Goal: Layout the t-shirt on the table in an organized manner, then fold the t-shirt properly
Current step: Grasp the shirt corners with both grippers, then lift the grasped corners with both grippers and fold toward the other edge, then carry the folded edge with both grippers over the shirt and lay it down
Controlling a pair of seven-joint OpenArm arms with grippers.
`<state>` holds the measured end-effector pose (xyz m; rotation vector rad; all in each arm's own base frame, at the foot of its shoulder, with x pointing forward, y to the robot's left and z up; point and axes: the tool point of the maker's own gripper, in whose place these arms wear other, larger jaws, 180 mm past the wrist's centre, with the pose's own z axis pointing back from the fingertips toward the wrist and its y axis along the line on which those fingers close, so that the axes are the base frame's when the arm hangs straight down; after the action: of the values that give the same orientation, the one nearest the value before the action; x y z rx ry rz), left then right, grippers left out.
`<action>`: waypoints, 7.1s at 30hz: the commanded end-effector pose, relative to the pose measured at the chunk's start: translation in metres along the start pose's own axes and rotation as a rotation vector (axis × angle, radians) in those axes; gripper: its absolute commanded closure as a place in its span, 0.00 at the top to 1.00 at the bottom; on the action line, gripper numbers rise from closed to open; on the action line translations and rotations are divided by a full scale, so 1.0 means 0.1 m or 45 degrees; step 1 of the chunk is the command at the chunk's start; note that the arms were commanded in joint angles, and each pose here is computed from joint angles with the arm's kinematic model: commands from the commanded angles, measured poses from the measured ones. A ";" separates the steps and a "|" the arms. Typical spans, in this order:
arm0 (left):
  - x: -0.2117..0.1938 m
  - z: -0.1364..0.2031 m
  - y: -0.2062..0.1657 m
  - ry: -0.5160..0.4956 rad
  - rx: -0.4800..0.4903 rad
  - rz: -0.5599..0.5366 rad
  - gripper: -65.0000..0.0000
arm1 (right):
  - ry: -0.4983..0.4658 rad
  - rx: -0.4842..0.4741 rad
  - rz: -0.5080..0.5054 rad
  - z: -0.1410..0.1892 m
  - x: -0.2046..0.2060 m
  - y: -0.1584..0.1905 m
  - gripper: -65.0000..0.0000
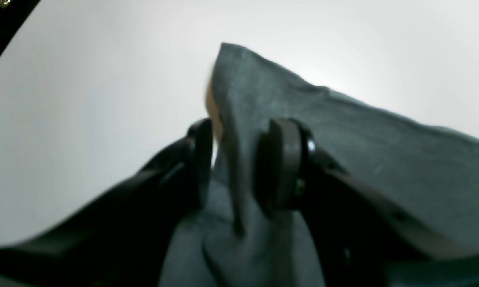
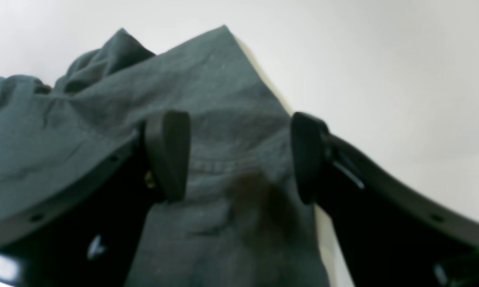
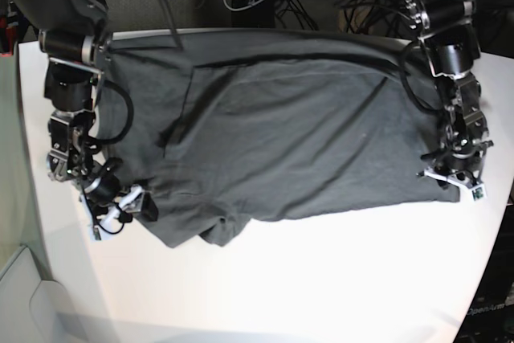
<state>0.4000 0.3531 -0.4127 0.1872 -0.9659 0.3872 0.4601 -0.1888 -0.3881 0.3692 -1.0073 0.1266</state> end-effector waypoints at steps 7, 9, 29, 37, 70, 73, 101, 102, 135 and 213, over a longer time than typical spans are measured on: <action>-0.04 -0.07 0.09 0.020 0.015 0.019 0.35 | -0.094 0.007 0.021 0.00 0.31 -0.01 0.62; -0.01 -0.06 0.07 0.010 0.011 0.019 0.35 | -0.101 0.004 0.017 0.01 0.32 -0.02 0.62; -0.02 -0.06 0.04 0.013 0.007 0.018 0.12 | -0.016 0.028 -0.069 -0.10 0.06 0.02 0.61; -0.02 -0.06 0.04 0.013 0.007 0.018 0.12 | -0.007 0.027 -0.074 -0.09 0.01 0.02 0.02; -0.01 -0.06 0.02 0.006 -0.001 0.020 0.12 | -0.011 -0.197 -0.104 0.00 -0.01 -0.33 0.47; 0.00 -0.07 0.01 0.004 -0.001 0.021 0.12 | 0.018 -0.192 -0.129 -0.03 -0.10 -0.32 0.46; 0.34 0.17 -0.20 -0.168 -0.047 0.002 0.12 | -0.163 -0.117 0.071 0.43 0.32 -0.31 0.00; 0.34 0.18 -0.20 -0.171 -0.048 0.002 0.12 | -0.161 -0.122 0.090 0.46 0.32 -0.30 0.00; 0.30 -0.01 0.08 -0.094 0.025 0.113 0.81 | -0.128 -0.128 0.157 0.63 0.11 -0.10 0.00; 0.21 -0.08 -0.20 -0.044 -0.095 -0.032 0.15 | -0.173 -0.197 0.180 0.87 0.15 -0.22 0.00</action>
<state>0.4123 0.3332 -0.4198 0.1250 -0.9532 0.3239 0.3931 -0.2361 -0.3622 0.1735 -1.0965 0.1466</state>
